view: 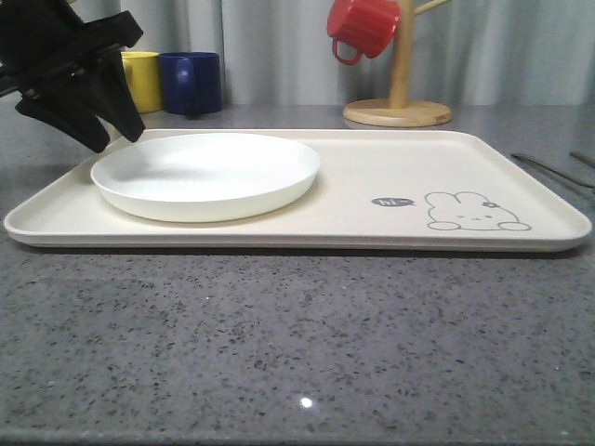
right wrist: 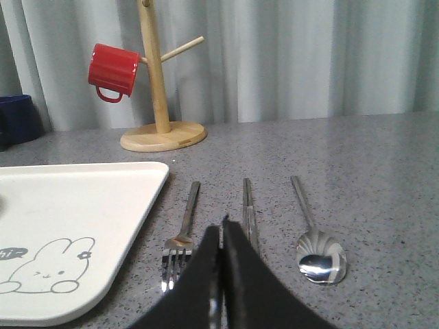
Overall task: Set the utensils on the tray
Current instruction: 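Open the left gripper and raise it away from the plate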
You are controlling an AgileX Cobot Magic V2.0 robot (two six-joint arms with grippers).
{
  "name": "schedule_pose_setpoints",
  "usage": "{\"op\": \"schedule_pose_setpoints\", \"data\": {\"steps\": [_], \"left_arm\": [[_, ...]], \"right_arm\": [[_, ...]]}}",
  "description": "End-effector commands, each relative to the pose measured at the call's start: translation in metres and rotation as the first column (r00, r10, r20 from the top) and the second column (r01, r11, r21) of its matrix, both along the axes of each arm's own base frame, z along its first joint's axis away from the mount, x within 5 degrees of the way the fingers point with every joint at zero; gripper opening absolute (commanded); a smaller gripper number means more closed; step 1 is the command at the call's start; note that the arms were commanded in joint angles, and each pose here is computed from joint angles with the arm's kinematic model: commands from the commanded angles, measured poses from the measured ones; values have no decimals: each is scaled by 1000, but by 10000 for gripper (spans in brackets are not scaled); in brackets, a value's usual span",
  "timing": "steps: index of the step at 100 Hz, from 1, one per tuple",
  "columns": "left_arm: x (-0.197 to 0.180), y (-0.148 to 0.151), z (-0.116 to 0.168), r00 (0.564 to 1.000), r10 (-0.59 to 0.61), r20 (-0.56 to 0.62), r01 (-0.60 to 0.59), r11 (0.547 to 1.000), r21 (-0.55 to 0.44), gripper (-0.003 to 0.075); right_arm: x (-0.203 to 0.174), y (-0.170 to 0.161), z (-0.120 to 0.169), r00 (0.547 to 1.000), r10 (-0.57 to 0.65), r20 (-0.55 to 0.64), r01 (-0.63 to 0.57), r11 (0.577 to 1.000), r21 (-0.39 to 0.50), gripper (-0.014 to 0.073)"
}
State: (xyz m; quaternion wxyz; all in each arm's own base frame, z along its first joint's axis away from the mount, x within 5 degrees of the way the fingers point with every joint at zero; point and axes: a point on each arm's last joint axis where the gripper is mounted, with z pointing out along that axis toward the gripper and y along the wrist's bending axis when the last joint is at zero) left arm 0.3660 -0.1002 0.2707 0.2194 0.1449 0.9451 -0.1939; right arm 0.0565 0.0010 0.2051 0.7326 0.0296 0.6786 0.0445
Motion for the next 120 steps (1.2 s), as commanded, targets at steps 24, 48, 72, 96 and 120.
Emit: {"op": "schedule_pose_setpoints", "data": {"steps": [24,48,72,96,120], "left_arm": [[-14,3,68,963,64,262,-48,997,-67,307],[-54,20,96,860,157,485,-132,987,-87,307],[-125,44,101,710,228,666,-206,972,-114,307],[-191,64,88,566,292,771,-252,952,-174,307],[-238,77,62,448,315,837,-268,940,-211,306]], "right_arm": [[-4,-1,14,994,-8,112,9,1000,-9,-69],[-4,-1,14,994,-8,112,9,1000,-9,-69],[-4,-1,14,994,-8,112,9,1000,-9,-69],[-4,-1,14,994,-8,112,9,1000,-9,-69],[-4,-1,14,994,-8,112,9,1000,-9,-69]]}}
